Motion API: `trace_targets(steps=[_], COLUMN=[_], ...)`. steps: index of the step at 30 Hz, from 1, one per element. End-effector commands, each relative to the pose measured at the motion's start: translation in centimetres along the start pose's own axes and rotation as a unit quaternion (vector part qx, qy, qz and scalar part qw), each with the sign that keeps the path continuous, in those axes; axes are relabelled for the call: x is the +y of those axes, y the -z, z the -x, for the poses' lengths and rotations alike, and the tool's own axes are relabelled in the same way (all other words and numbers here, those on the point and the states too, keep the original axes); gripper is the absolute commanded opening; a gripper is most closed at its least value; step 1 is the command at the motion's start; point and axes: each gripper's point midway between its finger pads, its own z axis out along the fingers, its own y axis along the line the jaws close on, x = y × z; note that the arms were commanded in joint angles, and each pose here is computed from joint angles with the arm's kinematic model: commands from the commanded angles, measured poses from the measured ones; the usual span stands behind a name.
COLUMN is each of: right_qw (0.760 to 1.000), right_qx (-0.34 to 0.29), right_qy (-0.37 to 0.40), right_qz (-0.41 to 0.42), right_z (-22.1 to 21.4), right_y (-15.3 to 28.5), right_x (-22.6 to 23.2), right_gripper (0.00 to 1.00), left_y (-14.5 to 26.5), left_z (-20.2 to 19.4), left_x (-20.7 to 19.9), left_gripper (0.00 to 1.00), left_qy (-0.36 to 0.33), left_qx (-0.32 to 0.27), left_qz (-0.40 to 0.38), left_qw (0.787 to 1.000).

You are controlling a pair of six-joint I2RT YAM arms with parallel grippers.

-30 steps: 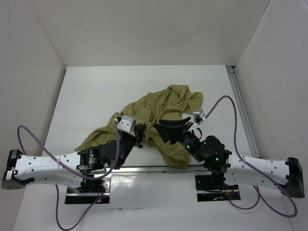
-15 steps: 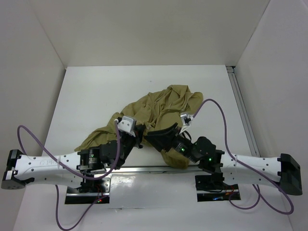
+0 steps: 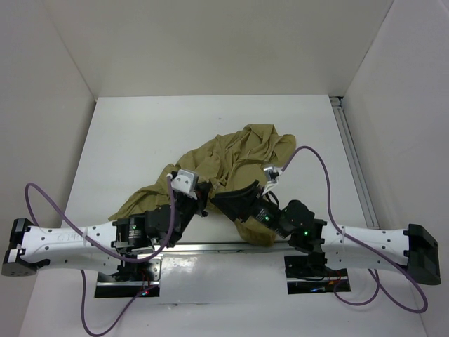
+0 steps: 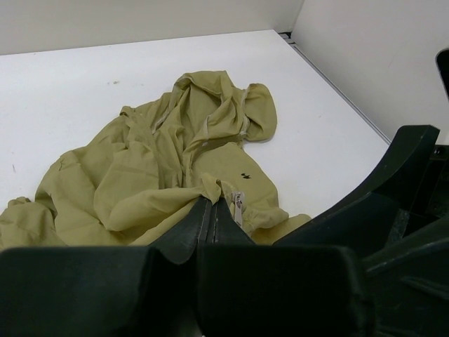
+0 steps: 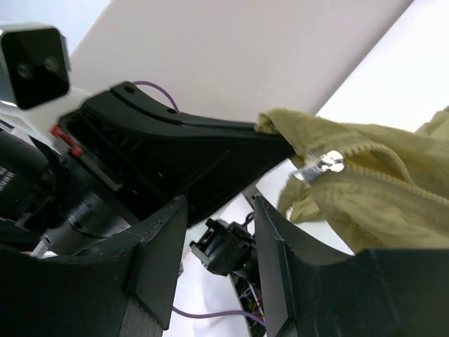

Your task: Zip up the jacket

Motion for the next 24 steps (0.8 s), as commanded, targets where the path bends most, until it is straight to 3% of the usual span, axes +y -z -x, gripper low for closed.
trace_targets(steps=[1,24], right_qw=[1.0,0.999], right_qx=[-0.01,-0.005], right_qy=[-0.013,-0.024], right_qz=[-0.003,-0.024], right_z=[0.2,-1.1], right_y=[0.2,0.0], right_x=[-0.4,-2.1], right_gripper=[0.5,0.5], left_y=[0.3,0.1], left_z=[2.2,2.2], left_x=[-0.2,-0.6], left_gripper=[0.0,0.0], left_qy=[0.031,0.034], left_qx=[-0.022,-0.022], left_qz=[-0.005,-0.005], left_qw=[0.999,0.999])
